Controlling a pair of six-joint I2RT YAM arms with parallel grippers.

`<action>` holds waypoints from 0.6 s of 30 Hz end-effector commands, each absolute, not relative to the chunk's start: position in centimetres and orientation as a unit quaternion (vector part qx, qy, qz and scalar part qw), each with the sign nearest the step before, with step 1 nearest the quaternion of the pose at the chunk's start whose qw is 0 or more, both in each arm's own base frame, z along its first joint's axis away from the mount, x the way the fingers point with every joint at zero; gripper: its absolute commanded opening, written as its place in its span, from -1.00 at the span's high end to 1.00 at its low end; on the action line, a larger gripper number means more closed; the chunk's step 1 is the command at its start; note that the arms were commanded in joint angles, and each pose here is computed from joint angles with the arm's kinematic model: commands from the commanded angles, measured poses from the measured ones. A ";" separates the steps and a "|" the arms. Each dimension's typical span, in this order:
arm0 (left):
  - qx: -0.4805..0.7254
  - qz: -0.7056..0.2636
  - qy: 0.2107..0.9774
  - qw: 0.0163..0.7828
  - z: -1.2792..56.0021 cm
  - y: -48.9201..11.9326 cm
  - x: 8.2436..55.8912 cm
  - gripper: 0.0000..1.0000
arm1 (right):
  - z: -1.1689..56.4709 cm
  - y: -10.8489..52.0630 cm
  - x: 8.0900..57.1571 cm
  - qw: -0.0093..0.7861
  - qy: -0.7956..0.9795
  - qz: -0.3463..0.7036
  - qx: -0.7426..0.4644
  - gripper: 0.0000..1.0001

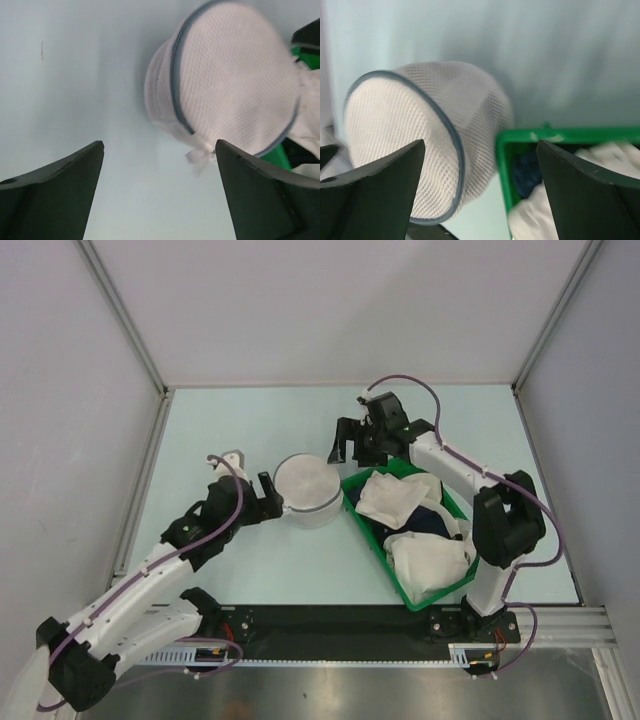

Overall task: Place the bra in the laundry bag and zip it closed
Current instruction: Zip the zipper on the laundry bag, then reset both arms

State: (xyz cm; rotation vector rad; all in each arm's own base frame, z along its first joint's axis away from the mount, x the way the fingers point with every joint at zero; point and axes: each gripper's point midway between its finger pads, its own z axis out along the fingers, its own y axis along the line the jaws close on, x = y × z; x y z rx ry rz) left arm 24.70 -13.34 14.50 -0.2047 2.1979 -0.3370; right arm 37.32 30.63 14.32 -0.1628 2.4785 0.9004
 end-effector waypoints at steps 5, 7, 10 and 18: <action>0.041 -0.317 0.825 0.467 22.2 -20.1 21.5 -0.99 | 21.4 23.7 31.9 0.370 0.921 0.100 -0.073 -0.99; 0.096 -0.377 0.791 0.472 23.7 -23.2 19.2 -0.99 | 22.1 24.8 28.8 0.376 0.913 0.127 -0.100 -1.00; 0.146 -0.450 0.740 0.479 25.5 -25.8 15.6 -0.99 | 24.2 27.5 24.9 0.420 0.867 0.238 -0.118 -0.99; 0.181 -0.642 0.576 0.473 28.8 -23.8 7.2 -0.99 | 22.8 25.5 15.9 0.420 0.775 0.470 -0.041 -0.99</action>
